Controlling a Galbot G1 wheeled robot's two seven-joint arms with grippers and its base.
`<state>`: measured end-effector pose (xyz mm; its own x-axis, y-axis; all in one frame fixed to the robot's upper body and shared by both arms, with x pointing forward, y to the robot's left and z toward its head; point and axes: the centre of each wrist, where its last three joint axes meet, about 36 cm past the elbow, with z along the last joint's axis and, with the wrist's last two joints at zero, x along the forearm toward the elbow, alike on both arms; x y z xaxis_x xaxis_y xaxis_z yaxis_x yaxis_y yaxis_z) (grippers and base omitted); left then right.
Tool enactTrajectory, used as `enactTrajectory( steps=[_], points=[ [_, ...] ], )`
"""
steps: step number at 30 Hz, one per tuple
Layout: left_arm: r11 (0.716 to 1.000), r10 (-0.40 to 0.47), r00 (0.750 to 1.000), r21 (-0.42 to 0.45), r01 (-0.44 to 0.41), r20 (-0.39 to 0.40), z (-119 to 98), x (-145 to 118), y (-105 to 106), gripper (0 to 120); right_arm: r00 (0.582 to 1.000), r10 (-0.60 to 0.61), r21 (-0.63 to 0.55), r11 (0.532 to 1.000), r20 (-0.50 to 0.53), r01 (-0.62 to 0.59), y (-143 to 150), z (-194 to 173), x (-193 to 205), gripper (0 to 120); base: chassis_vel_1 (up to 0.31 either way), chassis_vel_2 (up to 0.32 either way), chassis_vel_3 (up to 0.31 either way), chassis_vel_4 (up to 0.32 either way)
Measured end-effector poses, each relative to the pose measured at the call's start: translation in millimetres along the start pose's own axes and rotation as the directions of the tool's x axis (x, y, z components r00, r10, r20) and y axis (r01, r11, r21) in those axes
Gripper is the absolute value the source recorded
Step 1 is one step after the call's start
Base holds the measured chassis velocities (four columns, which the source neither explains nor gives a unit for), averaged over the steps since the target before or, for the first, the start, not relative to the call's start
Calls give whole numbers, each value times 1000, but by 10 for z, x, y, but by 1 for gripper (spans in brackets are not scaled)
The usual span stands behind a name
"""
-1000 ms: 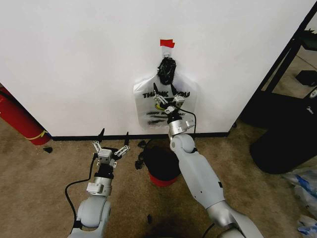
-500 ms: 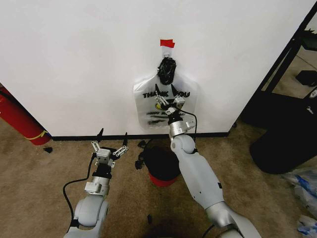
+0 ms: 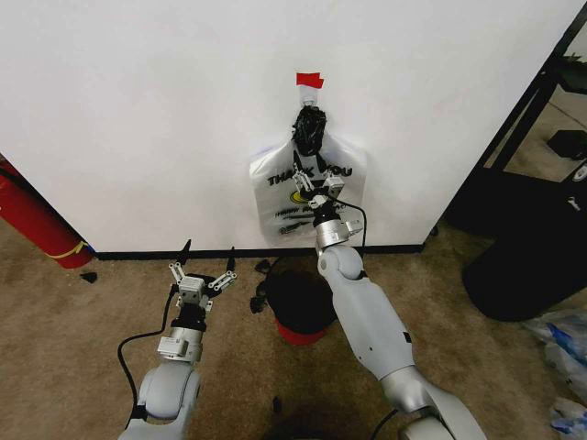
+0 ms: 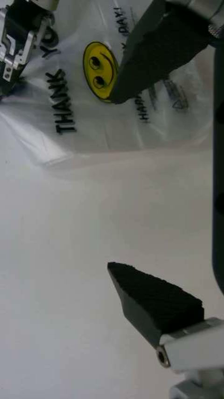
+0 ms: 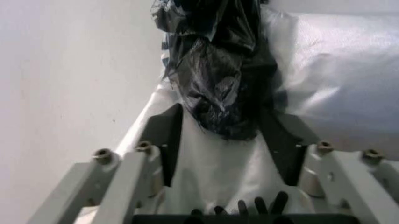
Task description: Pick up the garbage bag from the wall and place it over the trash bin.
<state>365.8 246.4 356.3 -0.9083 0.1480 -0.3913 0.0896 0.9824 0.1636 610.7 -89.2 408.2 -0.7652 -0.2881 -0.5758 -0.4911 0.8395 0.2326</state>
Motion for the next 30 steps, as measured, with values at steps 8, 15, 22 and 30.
enactTrajectory(
  steps=[8, 15, 22, 30],
  points=[
    [1000, -3, 1000, -2, 3, 0, 3, 16, 7, 100, 1000, -1, 1, 1000, 10, 1, -13, -30, -47, 39, 0, 0, 0, 0],
    [1000, -3, 1000, -2, 3, 0, 2, 30, 2, 100, 1000, 4, 3, 1000, 14, -4, -37, -46, -67, 15, 0, 0, 0, 0],
    [1000, -2, 1000, -3, 2, 0, 5, 41, -5, 100, 1000, 7, 4, 1000, 20, -7, -50, -65, -75, 0, 0, 0, 0, 0],
    [1000, -1, 1000, -4, 2, 5, -9, 55, -6, 100, 1000, 6, -3, 1000, 19, -6, -6, -76, 14, 0, 0, 0, 0, 0]
  ],
)
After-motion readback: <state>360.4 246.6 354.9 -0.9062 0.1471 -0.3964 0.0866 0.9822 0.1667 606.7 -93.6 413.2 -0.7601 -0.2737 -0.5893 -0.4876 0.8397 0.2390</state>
